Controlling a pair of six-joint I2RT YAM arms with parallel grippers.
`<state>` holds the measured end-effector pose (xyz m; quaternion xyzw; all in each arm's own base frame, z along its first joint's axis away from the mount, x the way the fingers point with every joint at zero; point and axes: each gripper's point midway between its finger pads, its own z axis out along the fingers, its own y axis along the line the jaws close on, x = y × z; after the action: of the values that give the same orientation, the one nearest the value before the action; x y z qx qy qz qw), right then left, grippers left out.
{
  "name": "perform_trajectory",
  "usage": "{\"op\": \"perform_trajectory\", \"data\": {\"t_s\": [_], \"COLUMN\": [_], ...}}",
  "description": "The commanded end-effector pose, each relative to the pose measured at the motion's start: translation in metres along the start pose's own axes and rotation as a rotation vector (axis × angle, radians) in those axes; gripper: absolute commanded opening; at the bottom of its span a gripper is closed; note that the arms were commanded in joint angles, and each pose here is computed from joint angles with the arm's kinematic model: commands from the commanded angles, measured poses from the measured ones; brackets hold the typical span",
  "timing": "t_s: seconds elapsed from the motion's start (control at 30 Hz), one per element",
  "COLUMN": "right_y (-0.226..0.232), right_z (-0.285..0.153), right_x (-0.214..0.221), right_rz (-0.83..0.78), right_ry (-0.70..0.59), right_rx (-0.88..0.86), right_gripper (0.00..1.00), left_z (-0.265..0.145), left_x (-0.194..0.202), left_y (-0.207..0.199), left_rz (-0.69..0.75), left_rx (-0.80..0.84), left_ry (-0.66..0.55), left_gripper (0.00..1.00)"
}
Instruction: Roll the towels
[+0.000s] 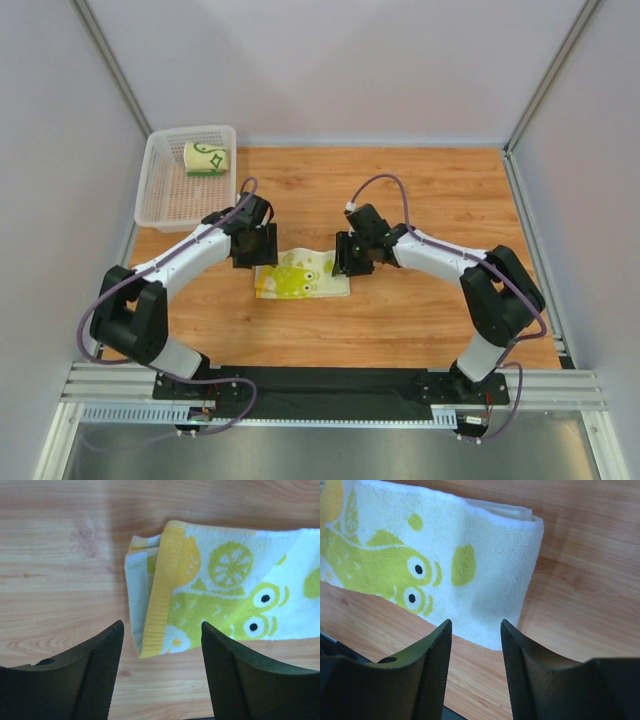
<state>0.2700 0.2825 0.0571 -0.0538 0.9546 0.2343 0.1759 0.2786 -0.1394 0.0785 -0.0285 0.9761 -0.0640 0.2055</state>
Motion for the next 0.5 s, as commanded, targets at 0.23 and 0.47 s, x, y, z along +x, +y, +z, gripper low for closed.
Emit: {"op": "perform_trajectory", "data": {"t_s": [0.23,0.47], "right_y": [-0.013,-0.039], "right_z": [0.024,0.027], "right_x": [0.010,0.031], "right_rz": [-0.038,-0.009], "right_ry": [0.084,0.121], "right_rx": [0.038,0.130], "right_gripper": [0.38,0.27], "left_z": [0.037,0.042], "left_x": [-0.001,0.007], "left_y": [-0.014,-0.016], "left_rz": [-0.019,-0.041], "left_rx": [0.024,0.050], "left_ry": [0.042,0.046], "left_gripper": [0.55,0.07]}}
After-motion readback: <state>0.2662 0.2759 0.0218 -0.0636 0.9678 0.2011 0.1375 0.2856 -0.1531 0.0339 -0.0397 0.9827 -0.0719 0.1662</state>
